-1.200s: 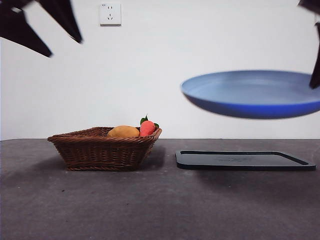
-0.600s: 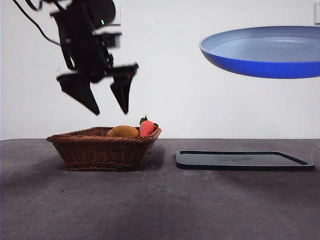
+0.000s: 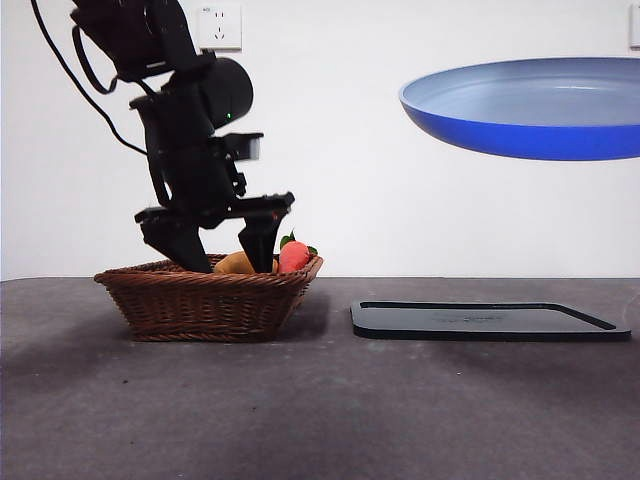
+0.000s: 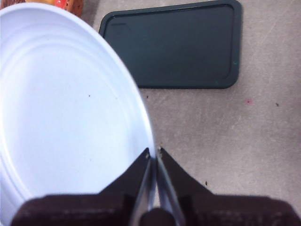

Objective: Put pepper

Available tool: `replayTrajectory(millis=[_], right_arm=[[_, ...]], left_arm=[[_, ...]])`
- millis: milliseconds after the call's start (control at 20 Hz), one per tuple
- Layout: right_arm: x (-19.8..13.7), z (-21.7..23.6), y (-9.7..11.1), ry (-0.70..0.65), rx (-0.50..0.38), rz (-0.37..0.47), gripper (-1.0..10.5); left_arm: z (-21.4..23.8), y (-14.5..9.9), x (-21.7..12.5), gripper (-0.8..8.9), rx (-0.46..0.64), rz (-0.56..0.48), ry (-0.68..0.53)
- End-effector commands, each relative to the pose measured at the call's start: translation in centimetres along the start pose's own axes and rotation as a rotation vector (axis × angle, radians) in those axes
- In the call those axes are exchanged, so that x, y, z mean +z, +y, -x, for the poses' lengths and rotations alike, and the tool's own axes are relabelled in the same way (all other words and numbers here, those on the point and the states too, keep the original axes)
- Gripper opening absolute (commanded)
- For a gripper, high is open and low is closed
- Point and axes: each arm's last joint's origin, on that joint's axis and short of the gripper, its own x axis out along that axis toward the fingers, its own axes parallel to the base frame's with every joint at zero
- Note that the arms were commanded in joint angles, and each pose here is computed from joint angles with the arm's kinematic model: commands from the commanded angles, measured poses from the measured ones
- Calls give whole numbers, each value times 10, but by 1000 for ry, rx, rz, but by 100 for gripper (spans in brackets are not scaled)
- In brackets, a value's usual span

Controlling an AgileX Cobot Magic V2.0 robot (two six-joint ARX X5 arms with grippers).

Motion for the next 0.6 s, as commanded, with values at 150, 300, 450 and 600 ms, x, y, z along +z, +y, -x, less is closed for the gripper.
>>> replayTrajectory(millis=[150,300,450,600], right_arm=[[5,3,1,-21,3,-6,3],[5,2,1,-21,2,-4,3],[5,2,1,-24,2,-3,3],[5,2,1,-25,2,-2,3]], left_arm=[[-16,-3,0,402,-7,1,20],[-22,-3,-2,402,-5,1,35],[-23,-3,-3,368,21,0,38],[-23,-2,-4,259,20,1,50]])
